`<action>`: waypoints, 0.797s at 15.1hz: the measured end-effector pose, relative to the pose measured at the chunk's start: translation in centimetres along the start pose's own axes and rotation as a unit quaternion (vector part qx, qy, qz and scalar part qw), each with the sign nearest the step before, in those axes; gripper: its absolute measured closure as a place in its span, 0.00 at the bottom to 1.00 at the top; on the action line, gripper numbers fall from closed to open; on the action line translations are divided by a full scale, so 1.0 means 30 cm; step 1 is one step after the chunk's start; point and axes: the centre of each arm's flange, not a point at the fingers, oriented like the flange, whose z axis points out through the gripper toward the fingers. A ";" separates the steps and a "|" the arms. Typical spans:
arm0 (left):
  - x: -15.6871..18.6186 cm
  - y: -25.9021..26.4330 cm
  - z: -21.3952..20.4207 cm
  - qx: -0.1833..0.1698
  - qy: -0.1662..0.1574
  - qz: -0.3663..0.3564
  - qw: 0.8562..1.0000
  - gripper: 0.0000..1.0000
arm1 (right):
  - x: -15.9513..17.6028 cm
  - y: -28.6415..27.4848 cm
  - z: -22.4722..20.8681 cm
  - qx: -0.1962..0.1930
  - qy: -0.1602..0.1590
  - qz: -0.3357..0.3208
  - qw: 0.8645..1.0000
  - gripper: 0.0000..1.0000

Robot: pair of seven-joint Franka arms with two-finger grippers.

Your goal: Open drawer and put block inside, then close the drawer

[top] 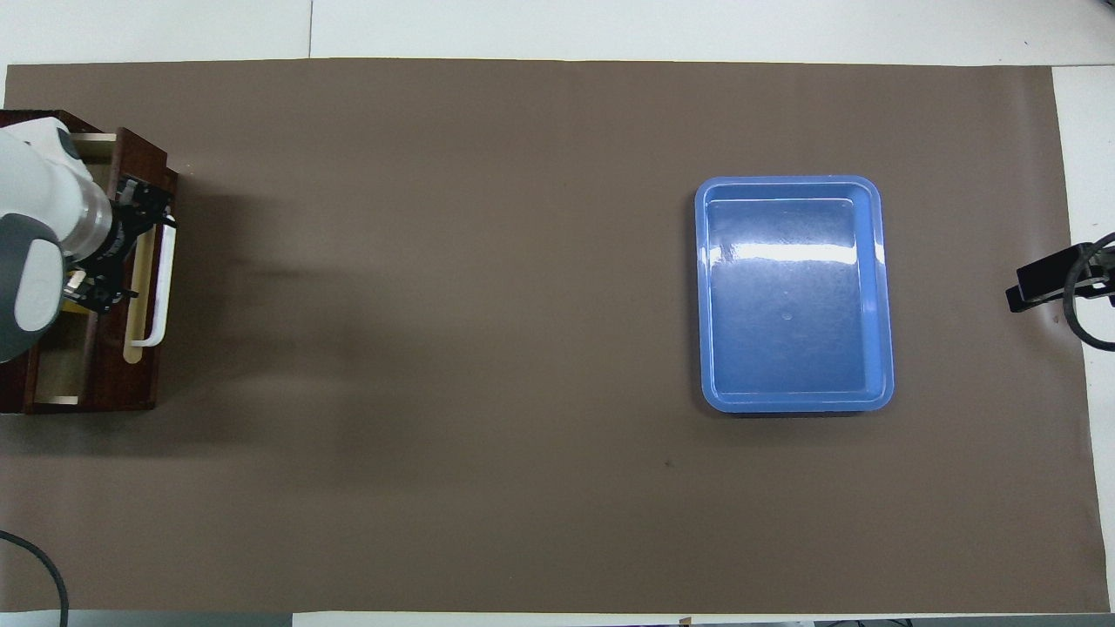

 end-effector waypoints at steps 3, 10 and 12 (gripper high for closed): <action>-0.065 0.049 -0.031 -0.003 0.007 0.032 0.999 0.00 | 0.000 0.013 0.009 0.001 -0.002 0.005 1.000 0.00; -0.251 0.011 -0.485 0.010 -0.035 0.295 0.955 0.00 | 0.011 0.028 0.002 -0.002 0.013 0.009 1.000 0.00; -0.276 -0.035 -0.568 0.021 -0.049 0.361 0.931 0.00 | 0.029 0.027 -0.011 -0.006 0.038 0.008 0.999 0.00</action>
